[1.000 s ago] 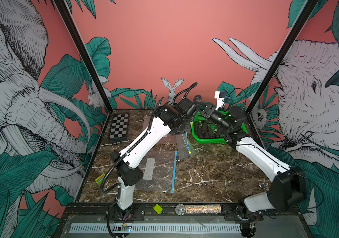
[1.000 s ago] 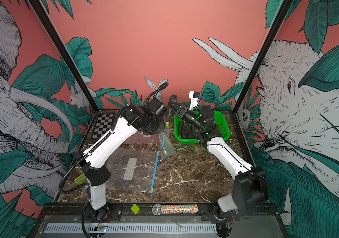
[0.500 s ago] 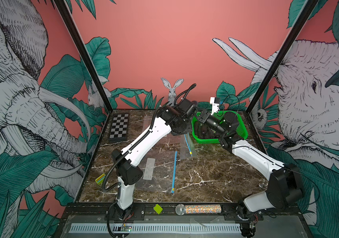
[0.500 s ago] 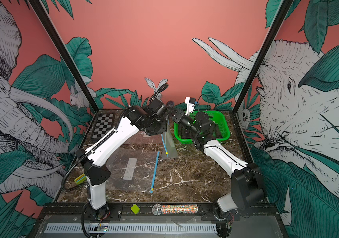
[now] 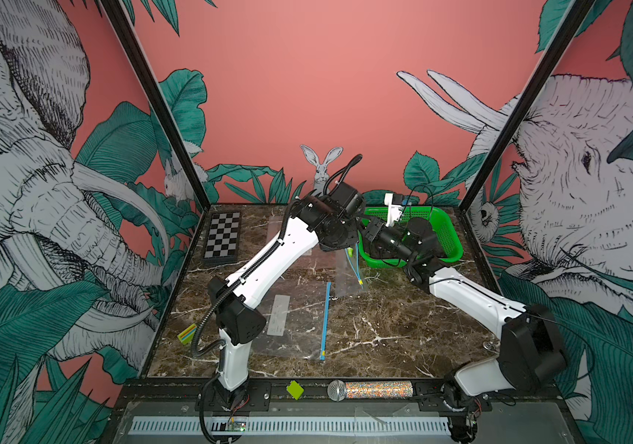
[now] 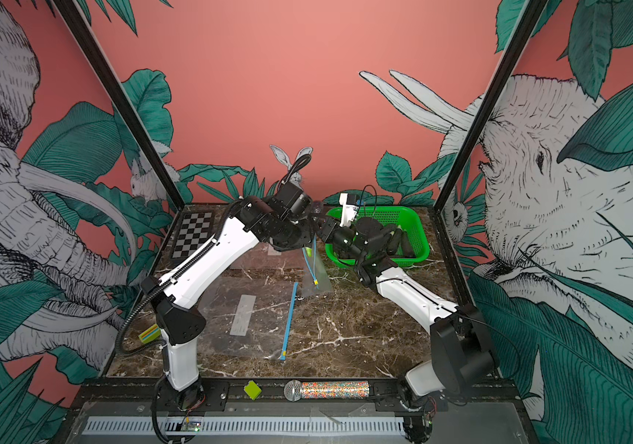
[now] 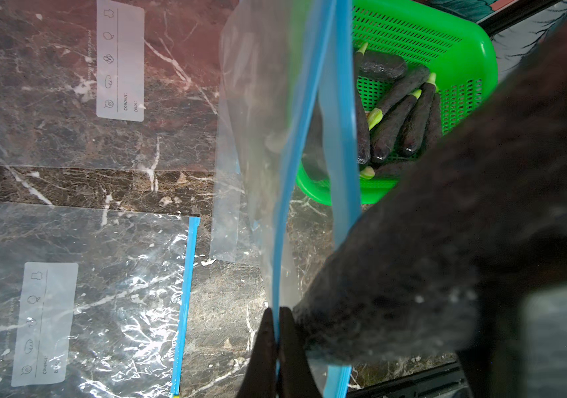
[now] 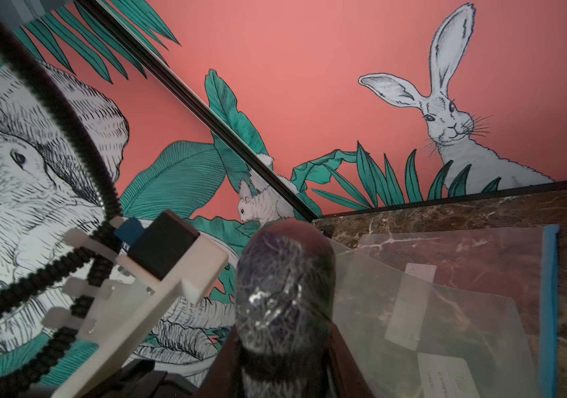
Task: Place the eggplant in a zip-top bag and seal the zipper
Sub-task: Place the eggplant in the zipper food storage bag.
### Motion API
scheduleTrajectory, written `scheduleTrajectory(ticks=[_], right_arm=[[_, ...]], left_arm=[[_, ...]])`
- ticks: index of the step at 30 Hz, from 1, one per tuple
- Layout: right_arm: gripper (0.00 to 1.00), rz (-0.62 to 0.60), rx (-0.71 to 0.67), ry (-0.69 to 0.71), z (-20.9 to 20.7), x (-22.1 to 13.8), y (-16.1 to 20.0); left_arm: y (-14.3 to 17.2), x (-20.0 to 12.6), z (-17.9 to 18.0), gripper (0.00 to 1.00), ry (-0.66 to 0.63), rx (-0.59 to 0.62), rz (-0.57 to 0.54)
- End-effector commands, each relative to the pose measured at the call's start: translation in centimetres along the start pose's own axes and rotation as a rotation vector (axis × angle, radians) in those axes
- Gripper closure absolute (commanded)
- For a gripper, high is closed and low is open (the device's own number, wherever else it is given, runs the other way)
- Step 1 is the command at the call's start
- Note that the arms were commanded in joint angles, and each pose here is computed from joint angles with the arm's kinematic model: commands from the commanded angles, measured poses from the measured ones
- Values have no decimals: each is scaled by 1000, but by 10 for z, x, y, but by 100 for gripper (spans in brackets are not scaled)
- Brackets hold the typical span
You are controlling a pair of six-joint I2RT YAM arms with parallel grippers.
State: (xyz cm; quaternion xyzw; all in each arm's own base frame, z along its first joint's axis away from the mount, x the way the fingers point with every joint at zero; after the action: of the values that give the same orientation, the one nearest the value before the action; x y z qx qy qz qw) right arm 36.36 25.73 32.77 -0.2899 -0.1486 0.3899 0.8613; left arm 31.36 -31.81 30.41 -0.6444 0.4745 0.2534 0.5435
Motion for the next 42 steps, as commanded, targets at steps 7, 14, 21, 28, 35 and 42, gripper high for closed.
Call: scheduleTrajectory(ticks=[7, 14, 21, 28, 35, 42], right_arm=[[76, 43, -302, 76, 2, -14, 18], [74, 139, -406, 113, 0, -25, 30], [57, 253, -444, 86, 7, -33, 43], [37, 303, -441, 78, 24, -45, 38], [34, 299, -273, 172, 3, -66, -3], [28, 257, -133, 478, -92, -78, -52]], left_arm=[[-9, -28, 5, 100, 51, -21, -47], [-17, -34, 9, 100, 66, -30, -67], [-18, -32, 12, 100, 65, -27, -62], [-16, -29, 14, 100, 65, -24, -49], [-14, -27, 18, 100, 51, -17, -41], [-12, -28, 17, 100, 70, -8, -39]])
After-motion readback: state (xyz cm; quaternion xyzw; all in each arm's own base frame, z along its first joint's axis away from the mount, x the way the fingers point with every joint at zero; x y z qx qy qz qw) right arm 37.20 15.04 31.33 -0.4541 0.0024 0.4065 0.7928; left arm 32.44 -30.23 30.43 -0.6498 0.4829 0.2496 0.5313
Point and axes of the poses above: each gripper's point midway between its finger pads, its own x axis out along the fingers, its own z axis along the line the jaws close on, y = z × x, the point moved 3 cm from there along -x, back along the fingers, and after that the axes turned 10 degrees about x, right-handed, at the moved point
